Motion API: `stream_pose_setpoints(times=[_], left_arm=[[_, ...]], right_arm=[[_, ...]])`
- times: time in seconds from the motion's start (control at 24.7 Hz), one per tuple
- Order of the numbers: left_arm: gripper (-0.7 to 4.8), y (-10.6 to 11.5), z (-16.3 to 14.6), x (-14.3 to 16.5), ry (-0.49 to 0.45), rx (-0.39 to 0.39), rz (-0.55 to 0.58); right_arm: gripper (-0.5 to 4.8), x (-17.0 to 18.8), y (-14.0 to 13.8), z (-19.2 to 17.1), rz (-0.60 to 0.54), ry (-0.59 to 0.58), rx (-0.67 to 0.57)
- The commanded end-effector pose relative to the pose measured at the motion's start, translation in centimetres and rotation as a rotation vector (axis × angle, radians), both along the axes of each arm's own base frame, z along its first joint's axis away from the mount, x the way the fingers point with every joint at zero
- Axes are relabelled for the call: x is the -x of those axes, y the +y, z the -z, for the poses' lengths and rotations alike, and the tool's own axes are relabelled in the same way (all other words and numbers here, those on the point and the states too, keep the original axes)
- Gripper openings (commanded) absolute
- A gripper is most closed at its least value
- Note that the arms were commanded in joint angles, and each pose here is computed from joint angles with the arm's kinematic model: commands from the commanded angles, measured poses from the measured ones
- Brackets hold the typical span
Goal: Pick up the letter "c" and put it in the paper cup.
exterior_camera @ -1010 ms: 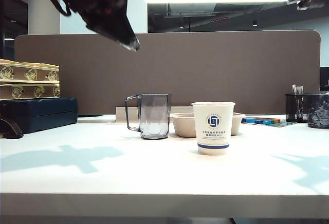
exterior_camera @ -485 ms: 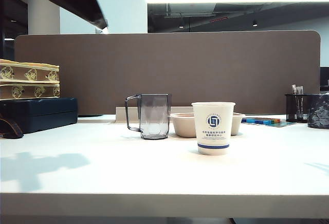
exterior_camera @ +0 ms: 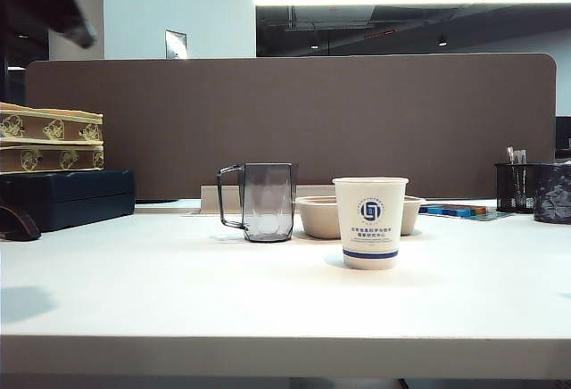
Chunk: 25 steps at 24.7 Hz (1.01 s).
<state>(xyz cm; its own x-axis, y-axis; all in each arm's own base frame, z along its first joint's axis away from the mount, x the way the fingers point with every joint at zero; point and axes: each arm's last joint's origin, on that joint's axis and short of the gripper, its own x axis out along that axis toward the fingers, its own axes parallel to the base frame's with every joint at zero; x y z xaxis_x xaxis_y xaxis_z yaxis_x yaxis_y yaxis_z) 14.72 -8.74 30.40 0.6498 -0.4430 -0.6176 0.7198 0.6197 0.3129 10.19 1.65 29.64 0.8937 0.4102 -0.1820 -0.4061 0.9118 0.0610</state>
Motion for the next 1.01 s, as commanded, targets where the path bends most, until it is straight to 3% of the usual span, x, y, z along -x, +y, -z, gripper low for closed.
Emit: stream_pose_setpoints(times=[0.04, 0.28, 0.61, 0.81, 1.01], left_arm=[[-0.06, 1.1, 0.4, 1.7, -0.032, 0.016, -0.047], [-0.06, 3.2, 1.4, 5.0, -0.11, 0.103, -0.122], [-0.06, 3.4, 3.5, 4.9, -0.198, 0.104, -0.203], [-0.06, 2.8, 6.5, 3.9, -0.236, 0.155, -0.217], [-0.05, 3.0, 8.6, 3.6, -0.23, 0.103, -0.279]], right_arm=[[0.08, 0.6, 0.0, -0.1, 0.002, -0.001, 0.001], [0.08, 1.5, -0.2, -0.2, 0.041, -0.026, 0.007], [0.09, 1.7, -0.5, 0.0, 0.136, -0.013, 0.026], [0.1, 1.6, -0.8, 0.0, 0.259, -0.013, 0.05], [0.13, 1.2, -1.4, 0.9, 0.437, 0.045, 0.102]])
